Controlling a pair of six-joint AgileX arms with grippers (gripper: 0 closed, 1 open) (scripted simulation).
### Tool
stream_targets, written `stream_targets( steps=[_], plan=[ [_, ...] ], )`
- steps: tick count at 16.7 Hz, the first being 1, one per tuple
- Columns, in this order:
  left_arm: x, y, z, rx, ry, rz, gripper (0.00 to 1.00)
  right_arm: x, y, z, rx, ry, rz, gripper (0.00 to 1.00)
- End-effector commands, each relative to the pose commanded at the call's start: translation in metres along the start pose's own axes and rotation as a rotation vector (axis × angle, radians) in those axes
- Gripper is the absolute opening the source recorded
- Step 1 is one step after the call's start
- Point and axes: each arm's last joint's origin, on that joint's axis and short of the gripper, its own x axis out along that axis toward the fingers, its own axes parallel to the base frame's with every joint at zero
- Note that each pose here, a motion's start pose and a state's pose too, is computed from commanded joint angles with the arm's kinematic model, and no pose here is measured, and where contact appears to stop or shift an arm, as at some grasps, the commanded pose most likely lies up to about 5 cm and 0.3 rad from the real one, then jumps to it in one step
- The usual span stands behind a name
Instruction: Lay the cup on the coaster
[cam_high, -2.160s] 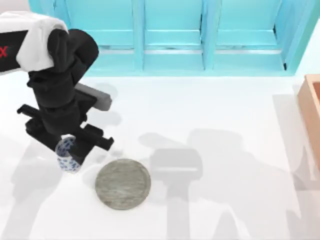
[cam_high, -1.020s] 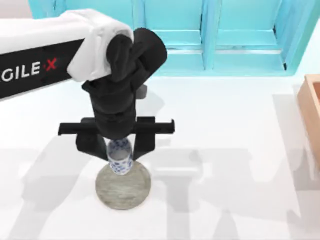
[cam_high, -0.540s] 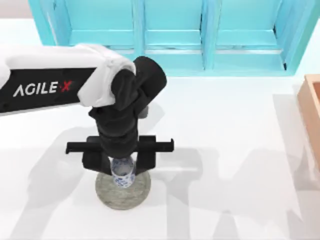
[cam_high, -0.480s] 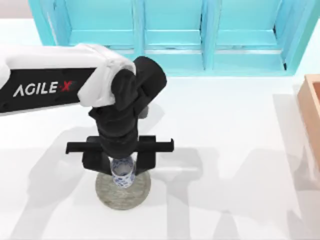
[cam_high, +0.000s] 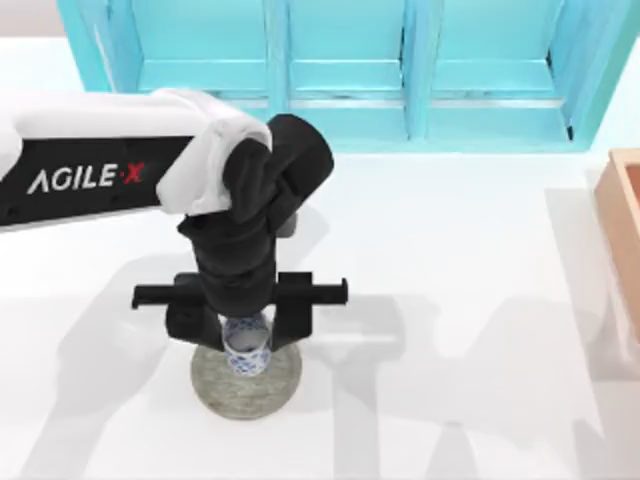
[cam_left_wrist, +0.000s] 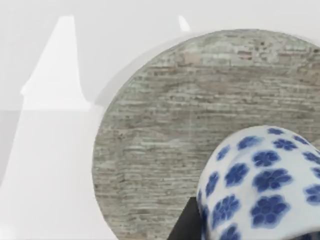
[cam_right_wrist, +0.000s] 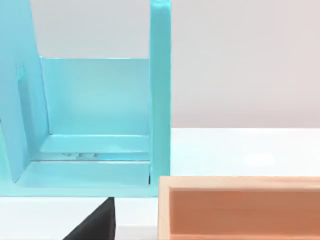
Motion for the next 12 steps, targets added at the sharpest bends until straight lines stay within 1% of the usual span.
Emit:
stream_targets(
  steps=[6,7,12],
  plan=[
    [0.0,0.0,0.0,0.0,0.0,0.0,0.98,0.0,0.0,0.0,0.0,0.0,0.0,1.0],
    [0.0,0.0,0.0,0.0,0.0,0.0,1.0,0.0,0.0,0.0,0.0,0.0,0.0,1.0],
    [0.0,0.0,0.0,0.0,0.0,0.0,1.0,0.0,0.0,0.0,0.0,0.0,0.0,1.0]
  ],
)
